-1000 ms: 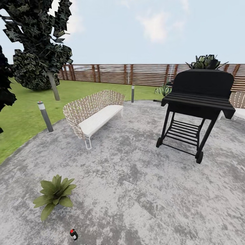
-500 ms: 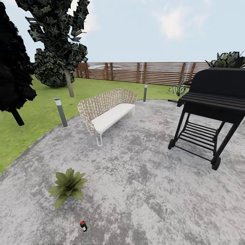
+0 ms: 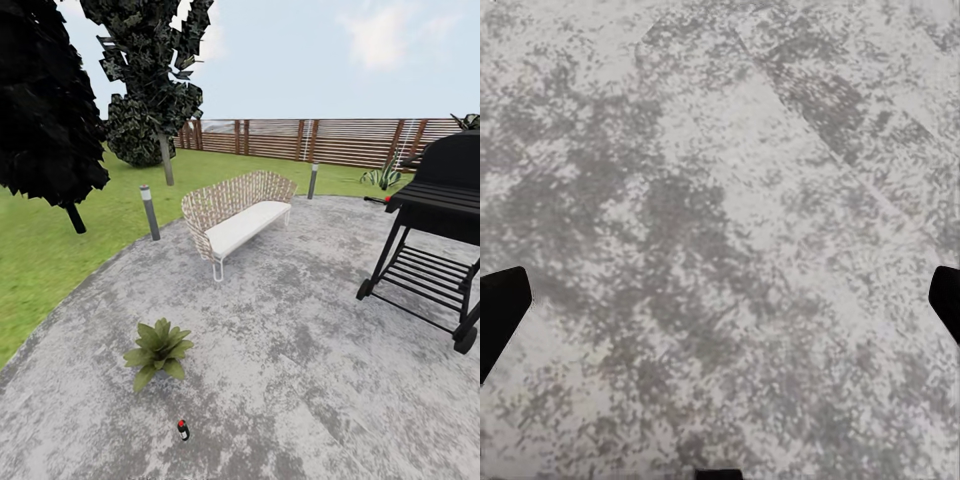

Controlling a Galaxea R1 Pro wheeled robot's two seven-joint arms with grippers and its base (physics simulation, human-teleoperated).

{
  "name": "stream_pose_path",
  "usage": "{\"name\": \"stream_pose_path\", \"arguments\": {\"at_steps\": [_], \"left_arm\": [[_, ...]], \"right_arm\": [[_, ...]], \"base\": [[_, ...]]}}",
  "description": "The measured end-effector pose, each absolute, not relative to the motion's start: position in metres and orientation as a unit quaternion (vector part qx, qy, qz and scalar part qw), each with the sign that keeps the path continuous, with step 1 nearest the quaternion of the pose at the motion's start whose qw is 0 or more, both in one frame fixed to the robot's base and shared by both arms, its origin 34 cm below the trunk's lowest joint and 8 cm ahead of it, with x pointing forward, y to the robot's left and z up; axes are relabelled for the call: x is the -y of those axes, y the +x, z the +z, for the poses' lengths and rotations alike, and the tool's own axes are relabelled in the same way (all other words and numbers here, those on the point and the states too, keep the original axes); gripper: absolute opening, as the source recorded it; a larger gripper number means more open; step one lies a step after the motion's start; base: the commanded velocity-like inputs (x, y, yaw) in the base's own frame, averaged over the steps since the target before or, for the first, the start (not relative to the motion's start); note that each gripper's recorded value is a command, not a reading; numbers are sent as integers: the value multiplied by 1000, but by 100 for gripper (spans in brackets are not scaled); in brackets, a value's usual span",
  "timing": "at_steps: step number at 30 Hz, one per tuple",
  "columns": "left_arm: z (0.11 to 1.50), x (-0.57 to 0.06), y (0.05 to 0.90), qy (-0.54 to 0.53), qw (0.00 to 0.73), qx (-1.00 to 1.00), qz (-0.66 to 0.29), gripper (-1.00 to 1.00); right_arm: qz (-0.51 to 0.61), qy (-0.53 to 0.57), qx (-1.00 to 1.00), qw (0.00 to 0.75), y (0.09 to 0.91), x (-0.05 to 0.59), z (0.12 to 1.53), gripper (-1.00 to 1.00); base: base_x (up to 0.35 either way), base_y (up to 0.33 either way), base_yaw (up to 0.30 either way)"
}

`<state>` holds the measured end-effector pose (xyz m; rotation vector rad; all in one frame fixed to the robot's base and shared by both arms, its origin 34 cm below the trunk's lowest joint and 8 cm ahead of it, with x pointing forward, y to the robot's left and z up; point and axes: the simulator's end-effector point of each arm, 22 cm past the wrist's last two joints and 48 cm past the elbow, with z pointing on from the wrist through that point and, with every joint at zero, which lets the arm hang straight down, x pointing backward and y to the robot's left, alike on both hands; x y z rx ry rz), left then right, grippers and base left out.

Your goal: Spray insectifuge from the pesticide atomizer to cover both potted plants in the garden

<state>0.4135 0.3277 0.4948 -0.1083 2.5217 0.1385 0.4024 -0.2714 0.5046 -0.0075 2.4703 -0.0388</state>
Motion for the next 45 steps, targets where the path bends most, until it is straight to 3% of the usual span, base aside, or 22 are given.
{"name": "stream_pose_path", "arguments": {"at_steps": [16, 45], "left_arm": [[492, -330, 410, -35, 297, -953, 49, 100], [492, -329, 410, -36, 296, -953, 49, 100]], "right_arm": [[-15, -2, -943, 334, 402, 272, 504, 100], [-16, -4, -943, 332, 401, 274, 503, 100]], "base": [[0, 12, 251], [0, 300, 4]]}}
